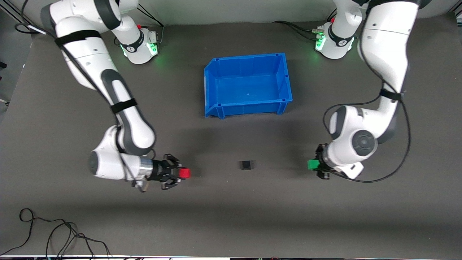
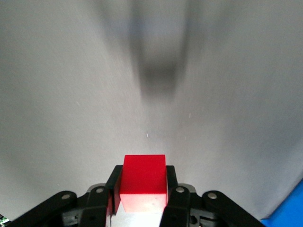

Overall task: Attach green and red cubes to black cube
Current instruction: 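Carry the red cube with the right gripper while the left gripper carries the green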

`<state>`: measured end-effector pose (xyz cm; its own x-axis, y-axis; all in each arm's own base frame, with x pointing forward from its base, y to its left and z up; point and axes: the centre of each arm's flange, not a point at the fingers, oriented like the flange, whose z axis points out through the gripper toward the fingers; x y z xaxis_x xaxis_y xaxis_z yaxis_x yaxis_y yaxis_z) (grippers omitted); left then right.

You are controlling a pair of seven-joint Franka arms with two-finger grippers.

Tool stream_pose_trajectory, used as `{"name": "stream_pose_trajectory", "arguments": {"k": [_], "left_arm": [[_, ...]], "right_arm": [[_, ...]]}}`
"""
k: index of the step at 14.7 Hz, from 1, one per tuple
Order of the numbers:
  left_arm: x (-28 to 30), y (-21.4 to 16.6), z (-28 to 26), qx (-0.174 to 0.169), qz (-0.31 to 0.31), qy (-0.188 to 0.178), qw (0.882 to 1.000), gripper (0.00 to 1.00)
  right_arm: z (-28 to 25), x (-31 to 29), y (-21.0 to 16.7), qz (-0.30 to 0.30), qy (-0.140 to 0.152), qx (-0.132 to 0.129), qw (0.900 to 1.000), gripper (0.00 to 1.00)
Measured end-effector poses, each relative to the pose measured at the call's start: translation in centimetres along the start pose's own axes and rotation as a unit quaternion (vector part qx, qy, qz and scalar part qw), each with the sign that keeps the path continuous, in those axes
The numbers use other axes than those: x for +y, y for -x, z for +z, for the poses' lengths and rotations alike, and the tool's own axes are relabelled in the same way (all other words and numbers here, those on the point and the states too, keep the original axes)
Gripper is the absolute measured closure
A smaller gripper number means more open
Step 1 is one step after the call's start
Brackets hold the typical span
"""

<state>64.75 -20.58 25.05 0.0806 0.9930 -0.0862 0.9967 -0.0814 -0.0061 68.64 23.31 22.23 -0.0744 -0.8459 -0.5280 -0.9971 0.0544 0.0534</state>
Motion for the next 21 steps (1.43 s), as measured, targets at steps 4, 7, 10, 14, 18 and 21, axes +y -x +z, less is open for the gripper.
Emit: {"name": "stream_pose_trajectory", "arguments": {"k": [4,7,10,14,18,21], "left_arm": [[-0.8,5.8,2.1,-0.006,-0.005,0.024,1.000,0.61],[-0.8,8.2,4.1,-0.024,-0.031,0.045,0.998,0.61],[-0.1,10.5,5.5,-0.041,-0.068,0.046,0.996,0.61],[-0.8,14.3,8.1,-0.050,-0.069,0.024,0.996,0.61],[-2.1,17.1,8.6,-0.042,-0.060,-0.006,0.997,0.61],[-1.9,17.7,8.4,-0.045,-0.072,-0.002,0.996,0.61]], "right_arm": [[4.5,1.4,3.8,0.013,-0.020,0.001,1.000,0.60],[6.8,1.9,5.6,0.001,-0.018,0.001,1.000,0.60],[8.8,2.7,7.5,-0.016,-0.015,0.001,1.000,0.60],[10.9,3.7,10.0,-0.038,-0.022,0.000,0.999,0.60],[12.5,4.4,11.0,-0.049,-0.017,0.000,0.999,0.60],[13.3,4.7,11.2,-0.060,-0.018,0.002,0.998,0.60]]}}
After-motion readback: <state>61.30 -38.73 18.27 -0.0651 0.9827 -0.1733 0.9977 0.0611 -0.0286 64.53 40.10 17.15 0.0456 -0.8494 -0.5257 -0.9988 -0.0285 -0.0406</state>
